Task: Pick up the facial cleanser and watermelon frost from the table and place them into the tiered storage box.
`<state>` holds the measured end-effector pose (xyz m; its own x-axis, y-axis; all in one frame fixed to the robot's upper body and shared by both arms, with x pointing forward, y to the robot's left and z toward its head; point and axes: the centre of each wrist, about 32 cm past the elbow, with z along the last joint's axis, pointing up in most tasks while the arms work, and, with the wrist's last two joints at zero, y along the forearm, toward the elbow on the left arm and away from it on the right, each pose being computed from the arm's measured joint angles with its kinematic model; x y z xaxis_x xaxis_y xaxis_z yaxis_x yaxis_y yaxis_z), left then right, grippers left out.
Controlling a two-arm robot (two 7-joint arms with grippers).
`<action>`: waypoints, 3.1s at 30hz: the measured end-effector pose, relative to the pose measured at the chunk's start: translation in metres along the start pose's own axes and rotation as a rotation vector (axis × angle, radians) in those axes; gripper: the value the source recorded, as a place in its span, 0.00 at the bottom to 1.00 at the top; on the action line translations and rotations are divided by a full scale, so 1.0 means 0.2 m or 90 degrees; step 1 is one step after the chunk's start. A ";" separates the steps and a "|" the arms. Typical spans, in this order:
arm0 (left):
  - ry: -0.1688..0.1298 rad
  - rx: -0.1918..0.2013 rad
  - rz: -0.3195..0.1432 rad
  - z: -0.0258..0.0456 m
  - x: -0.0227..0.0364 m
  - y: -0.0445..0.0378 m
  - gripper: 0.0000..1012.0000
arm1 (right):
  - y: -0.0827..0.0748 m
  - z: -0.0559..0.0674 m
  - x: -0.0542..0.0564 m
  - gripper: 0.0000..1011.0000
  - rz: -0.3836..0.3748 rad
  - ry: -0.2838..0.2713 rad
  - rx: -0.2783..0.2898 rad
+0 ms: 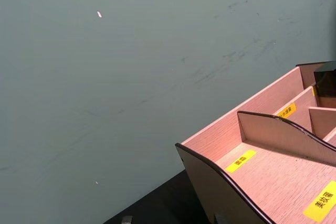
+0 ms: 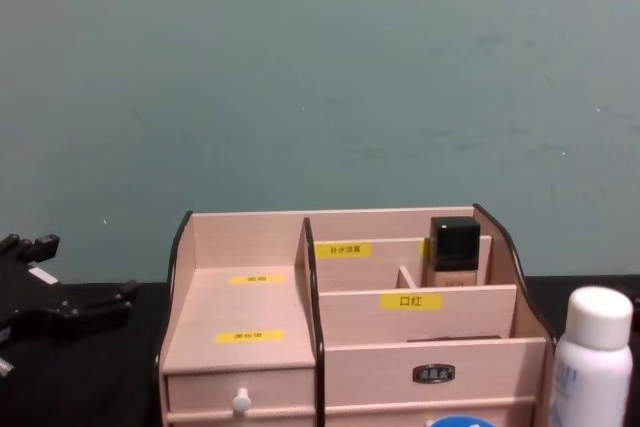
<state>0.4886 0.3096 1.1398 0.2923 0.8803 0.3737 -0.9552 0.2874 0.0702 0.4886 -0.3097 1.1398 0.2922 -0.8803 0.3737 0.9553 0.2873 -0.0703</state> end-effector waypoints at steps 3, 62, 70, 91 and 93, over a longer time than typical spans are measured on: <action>0.000 0.000 0.000 0.000 0.000 0.000 1.00 | 0.00 0.00 0.00 0.99 0.000 0.000 0.000; 0.000 0.000 0.000 0.000 0.000 0.000 1.00 | -0.46 0.32 0.03 0.99 0.166 0.059 0.072; 0.000 0.000 0.000 0.000 0.000 0.000 1.00 | -0.48 0.27 -0.03 0.99 0.202 0.078 0.025; 0.000 0.000 0.000 0.000 0.000 0.000 1.00 | -0.38 0.15 -0.06 0.99 0.227 0.101 -0.036; 0.000 0.000 0.000 0.000 0.000 0.000 1.00 | -0.37 0.14 -0.06 0.99 0.228 0.102 -0.036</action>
<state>0.4886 0.3097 1.1398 0.2923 0.8803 0.3737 -0.9552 0.2874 0.0703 0.4136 -0.3100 1.1667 0.6061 -0.7775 0.1678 0.7916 0.5690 -0.2227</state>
